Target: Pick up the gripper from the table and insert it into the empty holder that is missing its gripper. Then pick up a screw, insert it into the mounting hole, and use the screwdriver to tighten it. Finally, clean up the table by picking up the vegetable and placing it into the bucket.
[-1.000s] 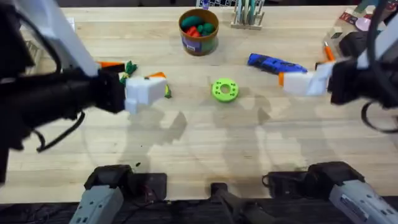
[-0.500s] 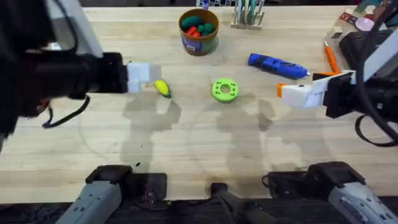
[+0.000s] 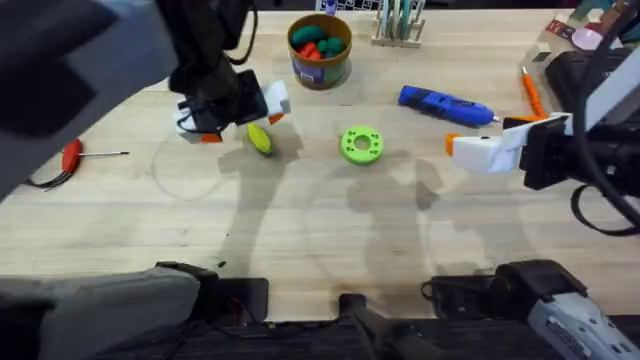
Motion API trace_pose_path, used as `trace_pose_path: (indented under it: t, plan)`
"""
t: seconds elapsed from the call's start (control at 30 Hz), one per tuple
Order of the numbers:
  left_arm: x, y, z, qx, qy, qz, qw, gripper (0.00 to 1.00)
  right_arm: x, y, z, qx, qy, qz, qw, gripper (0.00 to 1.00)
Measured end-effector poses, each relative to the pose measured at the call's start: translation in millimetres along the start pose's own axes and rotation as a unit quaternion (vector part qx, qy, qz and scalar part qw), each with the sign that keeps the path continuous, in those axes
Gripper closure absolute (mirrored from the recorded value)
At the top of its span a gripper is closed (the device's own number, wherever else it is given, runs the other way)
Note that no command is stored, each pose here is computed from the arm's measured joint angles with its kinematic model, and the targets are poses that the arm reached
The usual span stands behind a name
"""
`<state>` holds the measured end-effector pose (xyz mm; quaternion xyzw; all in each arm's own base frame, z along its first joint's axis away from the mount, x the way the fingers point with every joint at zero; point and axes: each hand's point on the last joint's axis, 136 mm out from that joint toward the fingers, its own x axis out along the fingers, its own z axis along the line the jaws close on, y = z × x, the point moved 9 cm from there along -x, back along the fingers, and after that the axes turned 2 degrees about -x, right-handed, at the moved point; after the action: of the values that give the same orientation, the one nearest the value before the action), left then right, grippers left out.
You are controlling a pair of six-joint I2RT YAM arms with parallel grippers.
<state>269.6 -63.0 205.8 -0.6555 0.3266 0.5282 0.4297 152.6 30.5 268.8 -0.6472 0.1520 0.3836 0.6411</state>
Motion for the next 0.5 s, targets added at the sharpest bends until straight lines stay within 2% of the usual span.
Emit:
trace_pose_path:
  t: [0.23, 0.5]
  plan:
    - [35.8, -10.3, -13.1, -0.028, -0.009, 0.017, 0.999, 0.015, 0.0, 0.0, 0.0, 0.000, 0.000, 0.000, 1.000, 0.017]
    - [64.6, -12.5, -16.1, -0.079, -0.024, 0.048, 0.995, 0.015, 0.0, 0.0, 0.0, 0.000, 0.000, 0.000, 1.000, 0.017]
